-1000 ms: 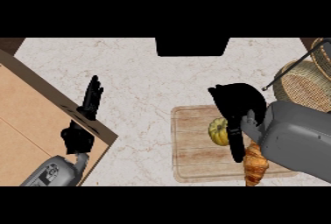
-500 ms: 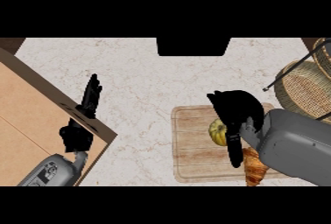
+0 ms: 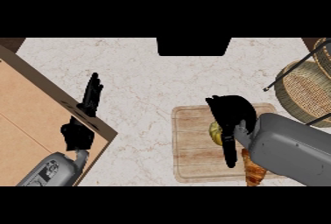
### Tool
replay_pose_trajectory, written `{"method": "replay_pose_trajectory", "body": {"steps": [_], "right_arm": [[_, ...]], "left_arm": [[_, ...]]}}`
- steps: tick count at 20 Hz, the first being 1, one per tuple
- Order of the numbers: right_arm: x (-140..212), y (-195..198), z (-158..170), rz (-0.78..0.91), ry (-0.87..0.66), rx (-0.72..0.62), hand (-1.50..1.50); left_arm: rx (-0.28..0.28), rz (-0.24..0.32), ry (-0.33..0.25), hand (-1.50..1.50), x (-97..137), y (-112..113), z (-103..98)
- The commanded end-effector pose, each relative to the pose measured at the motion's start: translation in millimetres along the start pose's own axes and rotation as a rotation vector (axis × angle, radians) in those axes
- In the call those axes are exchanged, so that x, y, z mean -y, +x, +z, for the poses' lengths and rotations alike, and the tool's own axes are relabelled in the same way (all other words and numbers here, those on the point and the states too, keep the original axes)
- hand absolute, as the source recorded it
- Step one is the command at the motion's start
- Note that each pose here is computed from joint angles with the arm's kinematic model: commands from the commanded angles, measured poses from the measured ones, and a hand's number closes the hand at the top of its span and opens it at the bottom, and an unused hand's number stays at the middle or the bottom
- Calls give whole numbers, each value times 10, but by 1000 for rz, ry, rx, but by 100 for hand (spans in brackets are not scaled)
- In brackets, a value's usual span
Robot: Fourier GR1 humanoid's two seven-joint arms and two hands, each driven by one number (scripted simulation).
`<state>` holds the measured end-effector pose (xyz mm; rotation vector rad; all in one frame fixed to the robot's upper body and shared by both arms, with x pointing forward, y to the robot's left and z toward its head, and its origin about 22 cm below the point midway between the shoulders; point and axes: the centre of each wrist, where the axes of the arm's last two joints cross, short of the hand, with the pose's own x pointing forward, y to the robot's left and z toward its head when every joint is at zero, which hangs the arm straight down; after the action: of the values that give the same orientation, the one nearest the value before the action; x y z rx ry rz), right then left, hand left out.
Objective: Pick the squash from the cutting board and place it in the tiered basket
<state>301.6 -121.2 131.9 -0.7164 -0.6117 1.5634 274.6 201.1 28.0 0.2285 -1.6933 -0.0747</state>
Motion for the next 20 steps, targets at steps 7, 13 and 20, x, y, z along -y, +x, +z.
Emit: {"method": "replay_pose_trajectory", "body": {"steps": [7, 13, 20], "right_arm": [[-114, 139, -186, 23, 32, -141, -150], [-153, -51, -266, 11, 31, -148, -150], [-345, -87, -285, -15, 34, -129, -150]], "left_arm": [[-26, -5, -50, 0, -63, 118, -18], [-21, 3, -46, 0, -59, -99, 176], [-32, 11, -35, 0, 104, 73, 59]]}}
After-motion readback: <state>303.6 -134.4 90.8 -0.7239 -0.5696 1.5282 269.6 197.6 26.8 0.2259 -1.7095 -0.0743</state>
